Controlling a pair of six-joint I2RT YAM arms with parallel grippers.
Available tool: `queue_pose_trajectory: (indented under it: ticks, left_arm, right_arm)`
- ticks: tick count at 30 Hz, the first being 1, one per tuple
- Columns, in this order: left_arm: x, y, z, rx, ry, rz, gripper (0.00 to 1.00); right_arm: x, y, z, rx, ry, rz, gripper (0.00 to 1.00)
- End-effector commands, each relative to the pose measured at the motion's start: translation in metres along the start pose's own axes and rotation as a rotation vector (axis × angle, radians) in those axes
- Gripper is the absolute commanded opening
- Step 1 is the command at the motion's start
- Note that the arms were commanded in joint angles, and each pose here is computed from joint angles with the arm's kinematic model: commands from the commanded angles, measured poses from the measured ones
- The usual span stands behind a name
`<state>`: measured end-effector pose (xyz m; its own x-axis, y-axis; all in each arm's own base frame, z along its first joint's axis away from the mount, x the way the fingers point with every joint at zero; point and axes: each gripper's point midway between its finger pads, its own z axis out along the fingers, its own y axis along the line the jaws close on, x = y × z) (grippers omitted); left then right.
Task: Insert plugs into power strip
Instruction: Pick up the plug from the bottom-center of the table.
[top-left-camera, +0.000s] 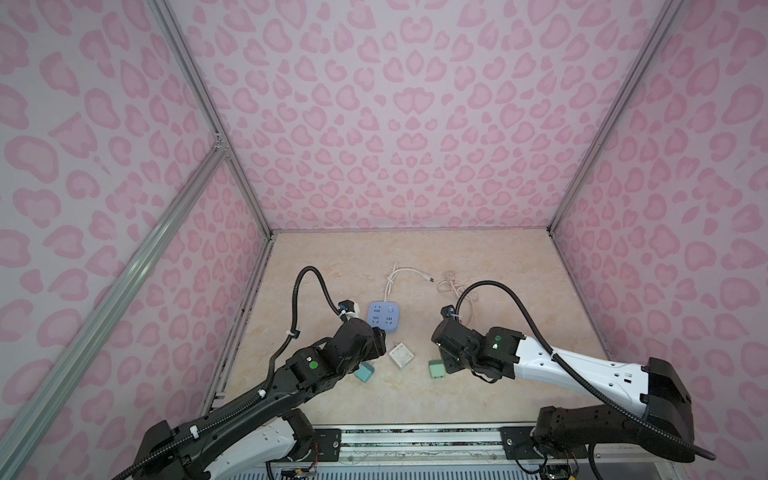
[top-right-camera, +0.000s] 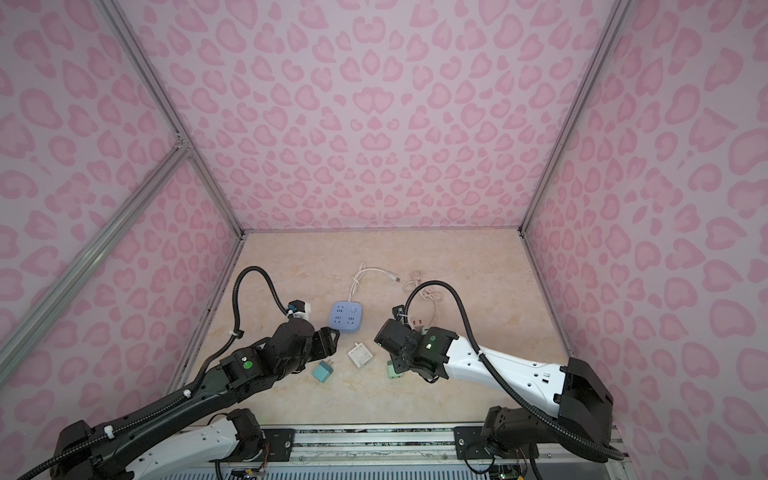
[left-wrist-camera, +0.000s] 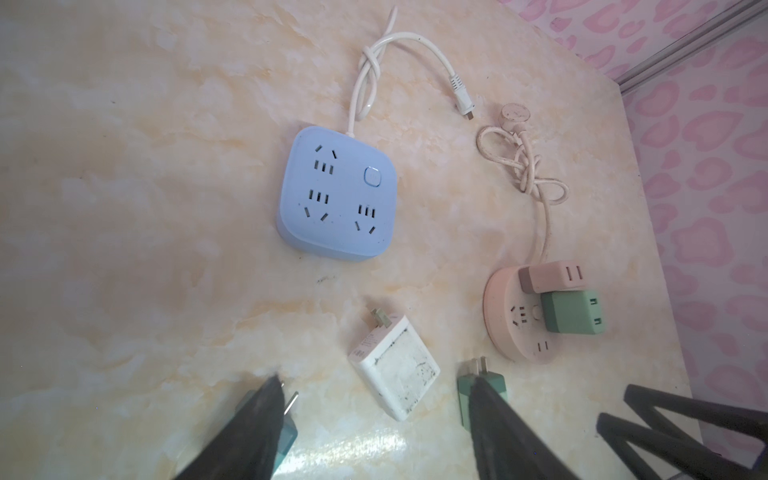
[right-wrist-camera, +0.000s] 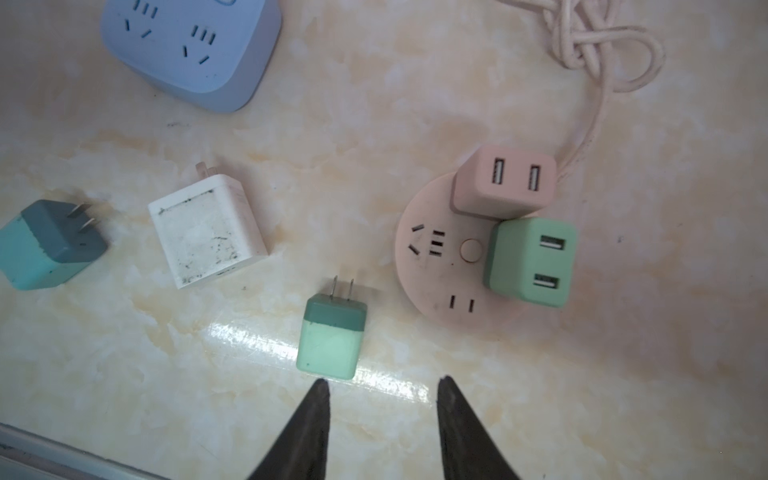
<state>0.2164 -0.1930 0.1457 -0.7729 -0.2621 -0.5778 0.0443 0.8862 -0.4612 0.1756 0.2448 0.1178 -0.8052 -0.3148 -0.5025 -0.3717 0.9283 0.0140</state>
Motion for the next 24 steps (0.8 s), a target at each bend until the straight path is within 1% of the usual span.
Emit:
queue_pose_trajectory:
  ticks: [1,6,13,20,24]
  left_arm:
    - [0.0,-0.004,-0.002,0.018,0.006,0.017,0.72]
    - [0.001,0.003,0.0,-0.004,-0.002,0.024,0.71]
    - [0.002,0.002,-0.001,-0.004,0.008,0.023,0.71]
    - [0.006,0.003,0.003,-0.005,0.023,0.021,0.71]
    - [0.007,0.003,0.005,-0.01,0.028,0.023,0.7]
  right_arm:
    - [0.002,0.007,0.01,0.009,-0.018,0.065,0.42]
    - [0.018,0.02,0.031,0.009,0.062,0.049,0.42]
    - [0.028,0.039,0.046,-0.057,0.11,0.035,0.52]
    - [0.036,0.029,0.055,0.033,0.164,0.012,0.53]
    - [0.04,0.03,0.061,0.039,0.178,0.016,0.53]
